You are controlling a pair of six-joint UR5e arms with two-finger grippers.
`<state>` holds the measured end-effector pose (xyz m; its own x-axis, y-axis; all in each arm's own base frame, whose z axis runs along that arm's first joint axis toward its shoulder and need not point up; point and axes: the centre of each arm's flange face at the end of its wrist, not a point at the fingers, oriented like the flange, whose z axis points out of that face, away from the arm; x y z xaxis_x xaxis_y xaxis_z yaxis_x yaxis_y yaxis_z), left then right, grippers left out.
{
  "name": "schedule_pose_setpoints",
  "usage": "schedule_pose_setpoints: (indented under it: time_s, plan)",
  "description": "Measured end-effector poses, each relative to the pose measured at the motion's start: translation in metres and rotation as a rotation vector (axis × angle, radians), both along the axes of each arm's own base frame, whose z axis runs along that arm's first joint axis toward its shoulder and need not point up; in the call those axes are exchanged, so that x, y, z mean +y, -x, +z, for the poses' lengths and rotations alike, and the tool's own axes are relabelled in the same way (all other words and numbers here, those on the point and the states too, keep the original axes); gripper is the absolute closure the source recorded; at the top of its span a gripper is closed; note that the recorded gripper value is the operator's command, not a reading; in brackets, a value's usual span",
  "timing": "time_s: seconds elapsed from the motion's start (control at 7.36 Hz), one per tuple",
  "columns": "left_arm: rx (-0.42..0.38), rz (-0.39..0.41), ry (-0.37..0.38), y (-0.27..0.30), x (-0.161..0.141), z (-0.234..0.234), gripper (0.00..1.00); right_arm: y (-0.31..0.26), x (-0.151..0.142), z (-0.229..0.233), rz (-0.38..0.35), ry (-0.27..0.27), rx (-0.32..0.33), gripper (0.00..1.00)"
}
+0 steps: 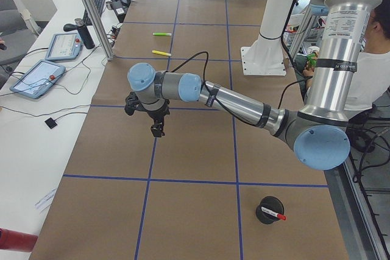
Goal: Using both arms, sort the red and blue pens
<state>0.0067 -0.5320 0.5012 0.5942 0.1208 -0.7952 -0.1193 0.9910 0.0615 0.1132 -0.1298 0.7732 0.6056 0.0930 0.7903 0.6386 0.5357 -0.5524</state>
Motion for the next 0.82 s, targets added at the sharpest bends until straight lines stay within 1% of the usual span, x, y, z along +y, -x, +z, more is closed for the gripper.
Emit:
schedule_pose_setpoints:
  time_s: [0.27,0.41,0.54,0.68,0.82]
  plan:
    - [0.000,-0.001,-0.003,0.000,0.001,-0.002,0.00,0.003,0.005,0.014,0.021,0.020,-0.009,1.00]
    - [0.000,-0.001,-0.003,0.000,0.001,-0.003,0.00,0.004,0.007,0.020,0.026,0.027,-0.010,0.97]
    - [0.001,-0.002,-0.003,0.000,0.001,-0.003,0.00,0.004,0.010,0.028,0.029,0.033,-0.011,0.79]
    - [0.001,-0.002,-0.004,0.000,0.001,-0.004,0.00,0.005,0.013,0.034,0.030,0.038,-0.011,0.75]
    - [0.002,-0.001,-0.004,0.000,0.001,-0.004,0.00,0.005,0.014,0.036,0.034,0.042,-0.011,0.62]
